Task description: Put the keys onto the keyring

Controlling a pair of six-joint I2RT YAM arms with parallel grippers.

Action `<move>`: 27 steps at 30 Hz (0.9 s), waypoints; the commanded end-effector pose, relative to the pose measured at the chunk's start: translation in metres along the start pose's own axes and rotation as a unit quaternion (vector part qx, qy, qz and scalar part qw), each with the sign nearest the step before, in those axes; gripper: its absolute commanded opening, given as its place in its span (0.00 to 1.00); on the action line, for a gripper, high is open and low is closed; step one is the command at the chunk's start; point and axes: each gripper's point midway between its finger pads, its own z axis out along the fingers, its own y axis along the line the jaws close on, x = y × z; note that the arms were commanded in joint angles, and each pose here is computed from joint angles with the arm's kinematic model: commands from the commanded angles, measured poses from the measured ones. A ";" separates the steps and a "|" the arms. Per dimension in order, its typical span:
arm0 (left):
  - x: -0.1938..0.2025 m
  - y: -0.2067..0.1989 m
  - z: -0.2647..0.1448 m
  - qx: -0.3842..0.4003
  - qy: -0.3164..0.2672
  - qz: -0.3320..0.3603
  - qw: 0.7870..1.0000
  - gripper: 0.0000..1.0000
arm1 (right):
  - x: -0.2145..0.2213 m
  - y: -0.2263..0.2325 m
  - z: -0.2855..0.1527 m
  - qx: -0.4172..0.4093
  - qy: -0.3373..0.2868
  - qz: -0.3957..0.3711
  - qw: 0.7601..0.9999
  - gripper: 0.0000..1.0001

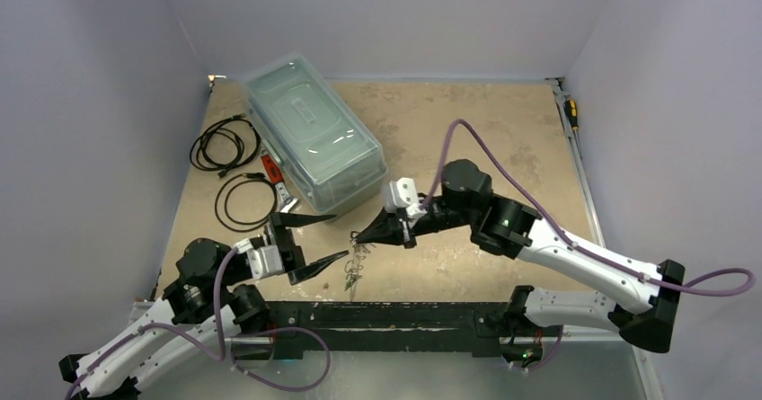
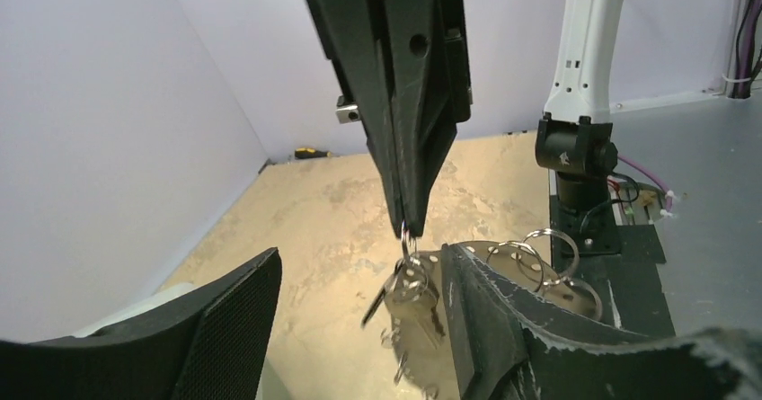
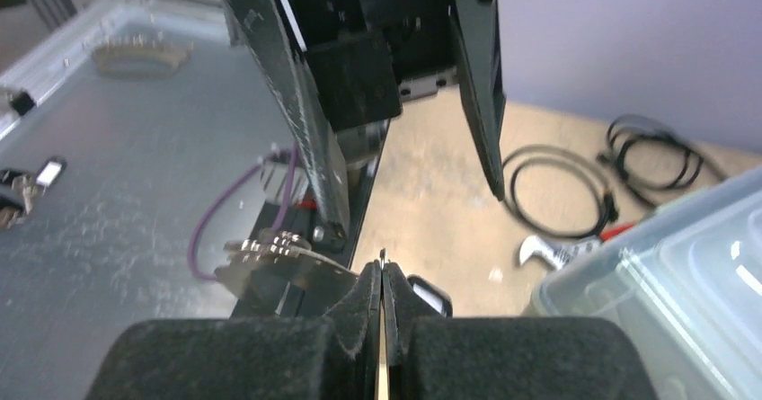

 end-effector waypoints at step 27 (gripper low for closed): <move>-0.016 -0.032 0.011 0.104 -0.035 -0.014 0.994 0.55 | -0.078 0.034 -0.013 -0.060 -0.277 -0.031 0.959 0.00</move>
